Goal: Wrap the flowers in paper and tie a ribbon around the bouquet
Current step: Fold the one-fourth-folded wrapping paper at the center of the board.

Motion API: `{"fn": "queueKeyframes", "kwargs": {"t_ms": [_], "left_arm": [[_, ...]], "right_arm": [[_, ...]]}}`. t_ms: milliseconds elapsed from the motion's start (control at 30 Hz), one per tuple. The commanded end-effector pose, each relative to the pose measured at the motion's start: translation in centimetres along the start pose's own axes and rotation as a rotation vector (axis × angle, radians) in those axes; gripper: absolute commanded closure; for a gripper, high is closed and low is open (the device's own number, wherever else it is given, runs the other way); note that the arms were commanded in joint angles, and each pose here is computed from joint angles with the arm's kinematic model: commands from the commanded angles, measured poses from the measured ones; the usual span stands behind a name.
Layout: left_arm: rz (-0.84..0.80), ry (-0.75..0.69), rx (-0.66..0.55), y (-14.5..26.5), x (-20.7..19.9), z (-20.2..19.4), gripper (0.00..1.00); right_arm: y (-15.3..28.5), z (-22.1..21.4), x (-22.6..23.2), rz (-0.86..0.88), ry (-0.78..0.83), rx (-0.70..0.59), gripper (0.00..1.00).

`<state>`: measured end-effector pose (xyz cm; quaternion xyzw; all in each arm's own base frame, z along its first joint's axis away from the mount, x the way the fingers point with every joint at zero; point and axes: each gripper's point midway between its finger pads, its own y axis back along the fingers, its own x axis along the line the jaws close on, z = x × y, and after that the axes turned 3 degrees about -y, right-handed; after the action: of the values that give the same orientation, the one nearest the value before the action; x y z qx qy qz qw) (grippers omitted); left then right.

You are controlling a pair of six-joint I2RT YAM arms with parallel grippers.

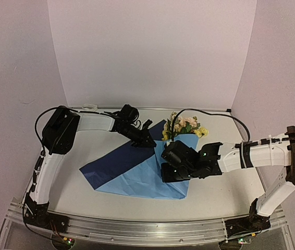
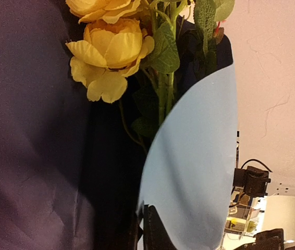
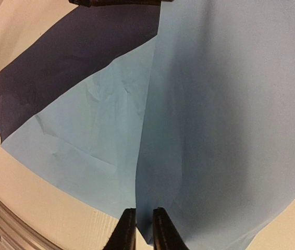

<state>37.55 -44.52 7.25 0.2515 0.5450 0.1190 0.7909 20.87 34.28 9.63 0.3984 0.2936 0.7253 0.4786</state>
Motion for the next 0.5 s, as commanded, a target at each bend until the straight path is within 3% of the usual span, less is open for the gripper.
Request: {"fn": "queueKeyframes", "kwargs": {"t_ms": [0,100,200,467], "left_arm": [[-0.032,-0.091,-0.083,1.3,-2.6,3.0,0.99],[-0.025,-0.112,-0.111,1.9,-3.0,3.4,1.00],[-0.022,-0.123,-0.132,2.6,-3.3,3.9,1.00],[-0.023,-0.177,-0.152,4.3,-4.3,4.1,1.00]], "right_arm": [[1.1,0.6,0.4,0.007,0.009,-0.023,0.66],[2.0,1.0,-0.1,0.003,-0.001,-0.043,0.46],[3.1,1.4,-1.0,-0.008,-0.017,-0.070,0.33],[3.3,0.0,-6.2,-0.099,-0.125,-0.093,0.28]]}}
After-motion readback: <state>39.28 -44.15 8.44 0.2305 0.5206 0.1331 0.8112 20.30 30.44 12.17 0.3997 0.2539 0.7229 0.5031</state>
